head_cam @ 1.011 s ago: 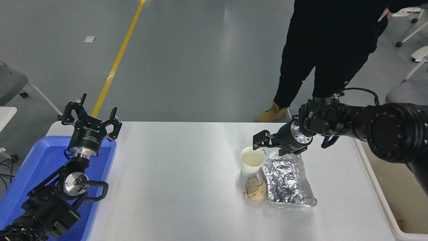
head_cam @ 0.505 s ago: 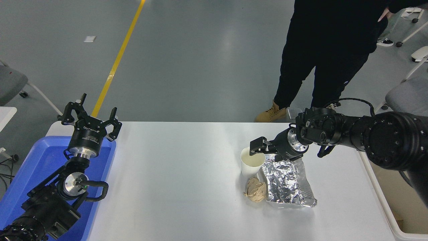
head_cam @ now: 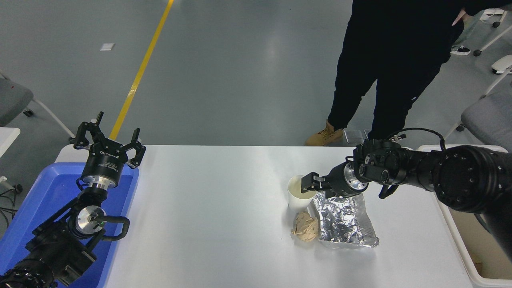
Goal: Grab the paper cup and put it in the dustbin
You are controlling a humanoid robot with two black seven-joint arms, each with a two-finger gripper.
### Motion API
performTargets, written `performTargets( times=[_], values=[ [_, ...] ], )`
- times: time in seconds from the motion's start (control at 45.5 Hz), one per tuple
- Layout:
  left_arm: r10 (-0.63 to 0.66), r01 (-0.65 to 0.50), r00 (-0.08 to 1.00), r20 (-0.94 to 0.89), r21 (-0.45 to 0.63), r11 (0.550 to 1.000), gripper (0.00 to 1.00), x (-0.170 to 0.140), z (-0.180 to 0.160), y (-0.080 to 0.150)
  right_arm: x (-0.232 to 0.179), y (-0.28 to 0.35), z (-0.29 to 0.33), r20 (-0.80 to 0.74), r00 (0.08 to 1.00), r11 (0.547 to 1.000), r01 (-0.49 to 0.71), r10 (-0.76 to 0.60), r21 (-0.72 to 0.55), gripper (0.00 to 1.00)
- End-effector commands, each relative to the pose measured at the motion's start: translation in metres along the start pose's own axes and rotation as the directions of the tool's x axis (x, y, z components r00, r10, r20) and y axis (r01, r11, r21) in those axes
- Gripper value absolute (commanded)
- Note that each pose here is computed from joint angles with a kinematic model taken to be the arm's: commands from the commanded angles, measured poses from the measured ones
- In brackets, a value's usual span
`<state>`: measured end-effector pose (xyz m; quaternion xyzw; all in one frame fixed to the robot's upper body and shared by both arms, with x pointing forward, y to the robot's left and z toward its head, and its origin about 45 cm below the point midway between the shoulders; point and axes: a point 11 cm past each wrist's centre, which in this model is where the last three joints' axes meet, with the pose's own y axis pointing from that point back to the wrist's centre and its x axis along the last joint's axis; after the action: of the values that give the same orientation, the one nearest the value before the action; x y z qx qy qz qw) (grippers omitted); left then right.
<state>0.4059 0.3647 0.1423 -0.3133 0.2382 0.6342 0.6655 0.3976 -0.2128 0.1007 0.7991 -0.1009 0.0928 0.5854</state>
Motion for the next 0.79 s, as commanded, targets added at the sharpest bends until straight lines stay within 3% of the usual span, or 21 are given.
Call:
performTargets(
  times=[0.0,0.066,0.505,0.769],
  values=[
    [0.0,0.0,1.0,0.0,0.0,1.0,0.98,0.0,0.0,0.0,0.002,0.001,0.0,-0.037,0.999,1.0,-0.008,0.007,-0.005,0.04],
    [0.0,0.0,1.0,0.0,0.0,1.0,0.98,0.0,0.0,0.0,0.004,0.001,-0.002,-0.036,0.999,1.0,-0.011,0.011,0.0,0.0],
    [0.0,0.0,1.0,0.0,0.0,1.0,0.98,0.0,0.0,0.0,0.026,0.018,-0.02,-0.061,0.997,0.998,-0.045,0.047,0.04,0.0],
    [0.0,0.0,1.0,0.0,0.0,1.0,0.98,0.0,0.0,0.0,0.071,0.065,-0.071,-0.113,0.989,0.99,-0.078,0.091,0.116,0.0]
  ],
)
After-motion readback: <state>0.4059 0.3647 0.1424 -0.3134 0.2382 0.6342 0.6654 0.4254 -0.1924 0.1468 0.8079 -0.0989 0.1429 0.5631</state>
